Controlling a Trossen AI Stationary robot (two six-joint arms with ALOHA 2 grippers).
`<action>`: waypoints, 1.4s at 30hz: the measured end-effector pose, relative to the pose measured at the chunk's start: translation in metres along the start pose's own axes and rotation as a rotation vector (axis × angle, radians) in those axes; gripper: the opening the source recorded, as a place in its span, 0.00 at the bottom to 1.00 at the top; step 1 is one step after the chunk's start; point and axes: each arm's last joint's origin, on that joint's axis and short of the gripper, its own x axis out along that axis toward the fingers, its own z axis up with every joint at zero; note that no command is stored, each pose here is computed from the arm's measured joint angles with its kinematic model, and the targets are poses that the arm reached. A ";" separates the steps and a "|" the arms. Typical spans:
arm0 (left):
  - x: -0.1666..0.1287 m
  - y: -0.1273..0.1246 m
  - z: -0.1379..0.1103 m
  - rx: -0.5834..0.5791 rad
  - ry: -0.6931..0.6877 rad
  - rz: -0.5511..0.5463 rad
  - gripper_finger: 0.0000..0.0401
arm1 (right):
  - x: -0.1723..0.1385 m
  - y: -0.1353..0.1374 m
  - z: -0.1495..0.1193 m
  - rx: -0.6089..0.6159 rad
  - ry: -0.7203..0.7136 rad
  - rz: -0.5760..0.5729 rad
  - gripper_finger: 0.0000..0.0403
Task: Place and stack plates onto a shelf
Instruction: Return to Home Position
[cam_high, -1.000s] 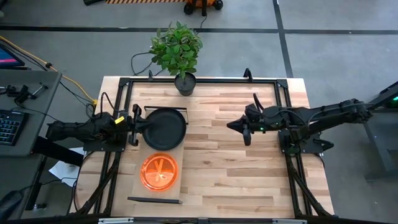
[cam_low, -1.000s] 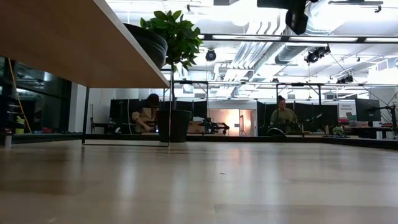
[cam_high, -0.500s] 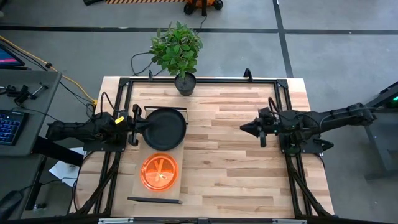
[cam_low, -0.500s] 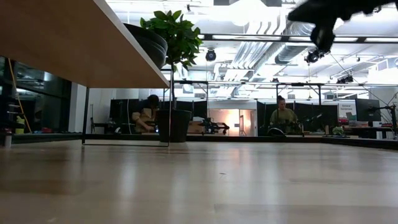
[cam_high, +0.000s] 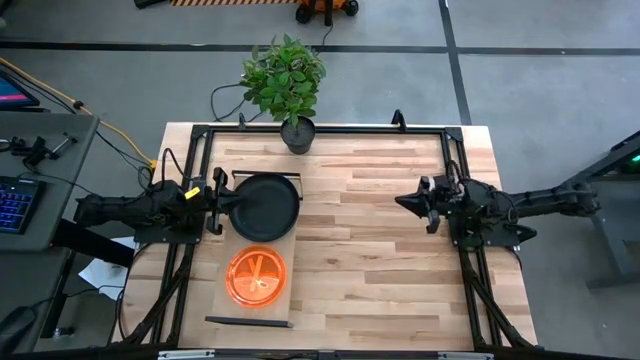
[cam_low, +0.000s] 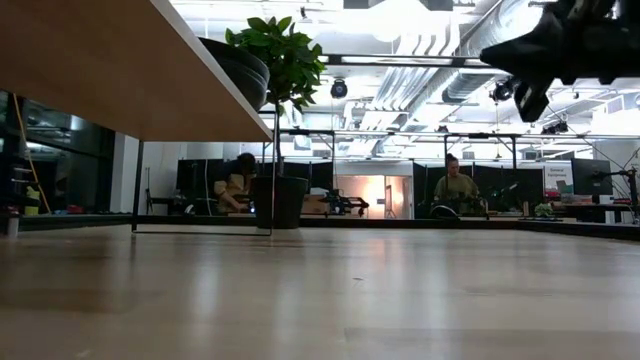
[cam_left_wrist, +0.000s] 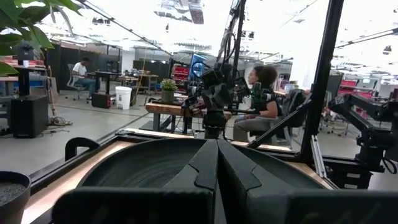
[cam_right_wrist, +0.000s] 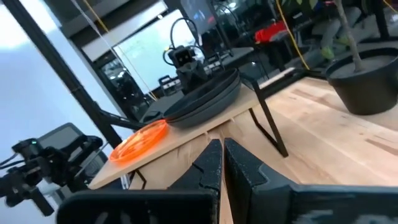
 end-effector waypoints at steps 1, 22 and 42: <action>0.000 0.000 0.000 0.000 0.000 0.000 0.00 | -0.002 -0.001 -0.001 -0.001 -0.004 0.012 0.00; 0.000 0.000 0.000 0.000 0.003 0.000 0.00 | -0.031 -0.008 -0.012 -0.129 0.046 0.055 0.00; 0.000 0.000 0.000 0.000 0.005 0.000 0.00 | -0.027 -0.016 -0.029 -0.259 0.053 0.045 0.00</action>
